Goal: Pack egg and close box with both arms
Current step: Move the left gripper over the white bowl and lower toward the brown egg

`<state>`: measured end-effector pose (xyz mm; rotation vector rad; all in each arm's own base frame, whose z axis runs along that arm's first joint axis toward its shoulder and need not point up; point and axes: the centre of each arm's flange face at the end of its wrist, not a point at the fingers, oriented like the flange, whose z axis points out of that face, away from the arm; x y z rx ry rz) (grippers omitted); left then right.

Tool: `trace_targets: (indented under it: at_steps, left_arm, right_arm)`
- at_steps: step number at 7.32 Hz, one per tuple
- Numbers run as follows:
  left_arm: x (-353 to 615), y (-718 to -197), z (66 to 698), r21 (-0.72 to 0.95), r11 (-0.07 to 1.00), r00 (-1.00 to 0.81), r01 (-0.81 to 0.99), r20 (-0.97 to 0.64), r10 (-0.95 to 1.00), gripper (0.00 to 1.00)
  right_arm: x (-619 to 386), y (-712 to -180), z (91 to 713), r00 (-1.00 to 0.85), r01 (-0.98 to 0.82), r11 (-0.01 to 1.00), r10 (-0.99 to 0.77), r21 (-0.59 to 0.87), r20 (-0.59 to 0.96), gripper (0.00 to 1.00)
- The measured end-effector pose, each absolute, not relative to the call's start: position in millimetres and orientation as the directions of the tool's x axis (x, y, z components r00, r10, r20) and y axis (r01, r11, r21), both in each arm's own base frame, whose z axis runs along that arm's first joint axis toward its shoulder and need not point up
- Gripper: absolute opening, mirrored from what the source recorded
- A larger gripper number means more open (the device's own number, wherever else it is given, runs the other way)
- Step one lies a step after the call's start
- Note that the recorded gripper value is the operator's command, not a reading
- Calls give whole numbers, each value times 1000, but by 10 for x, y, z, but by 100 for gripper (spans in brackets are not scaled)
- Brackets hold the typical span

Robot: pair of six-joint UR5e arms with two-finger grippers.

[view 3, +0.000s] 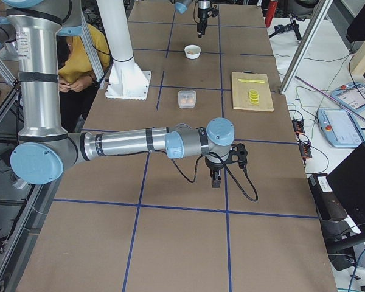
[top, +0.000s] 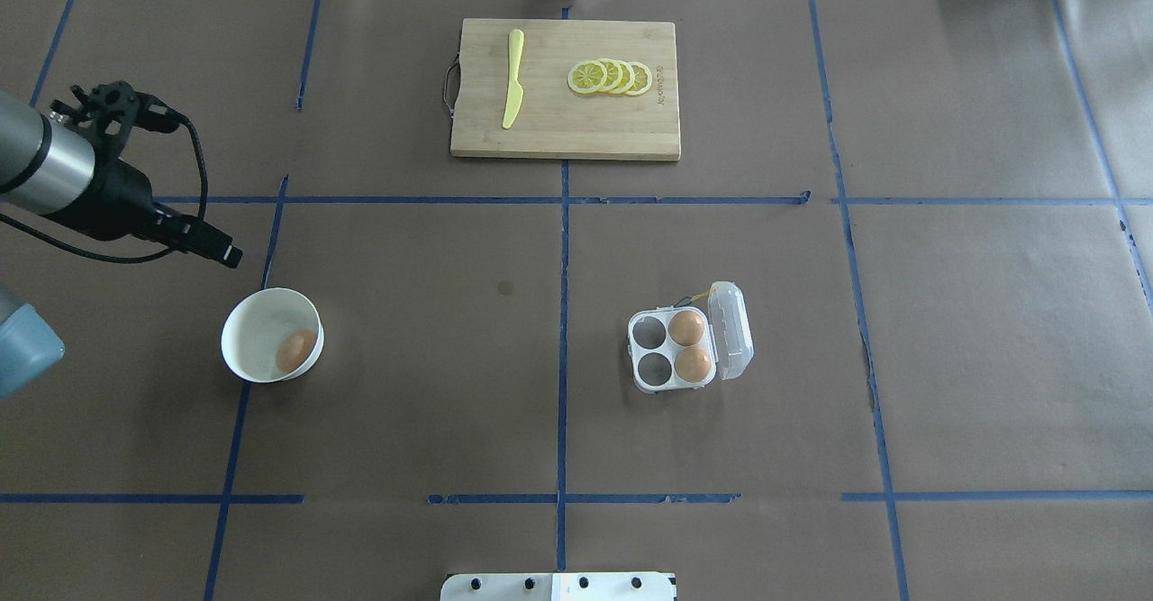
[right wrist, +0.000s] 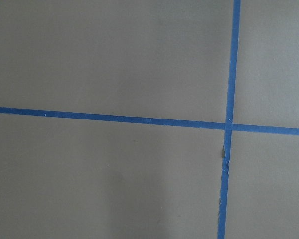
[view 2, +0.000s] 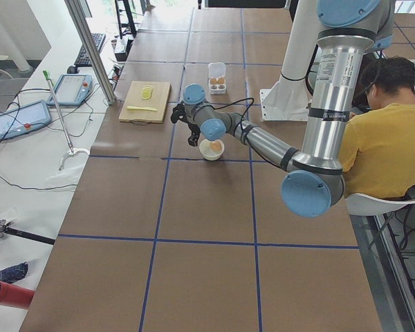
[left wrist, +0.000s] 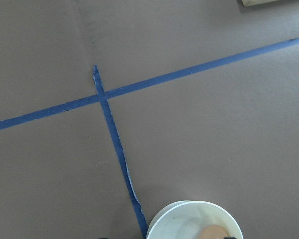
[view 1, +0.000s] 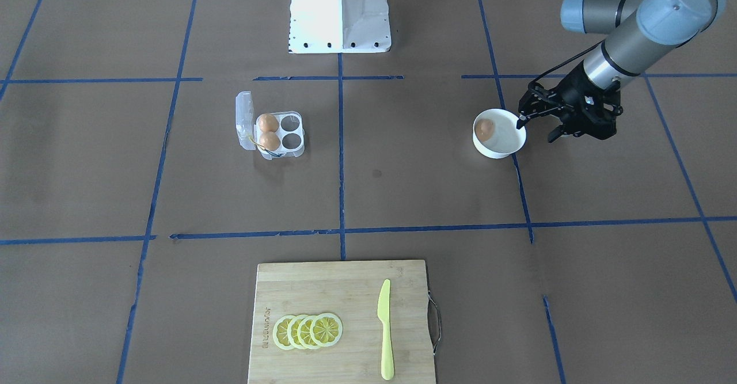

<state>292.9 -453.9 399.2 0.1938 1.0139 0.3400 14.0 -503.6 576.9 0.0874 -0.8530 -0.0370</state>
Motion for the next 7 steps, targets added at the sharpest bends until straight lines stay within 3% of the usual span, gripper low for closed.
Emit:
trace_targets:
  at_steps: [7]
  left_arm:
    - [3619, -4211, 4329, 285, 906, 451, -315, -795, 406, 68]
  right_arm:
    - [133, -5054, 5736, 657, -2, 995, -72, 98, 751, 100]
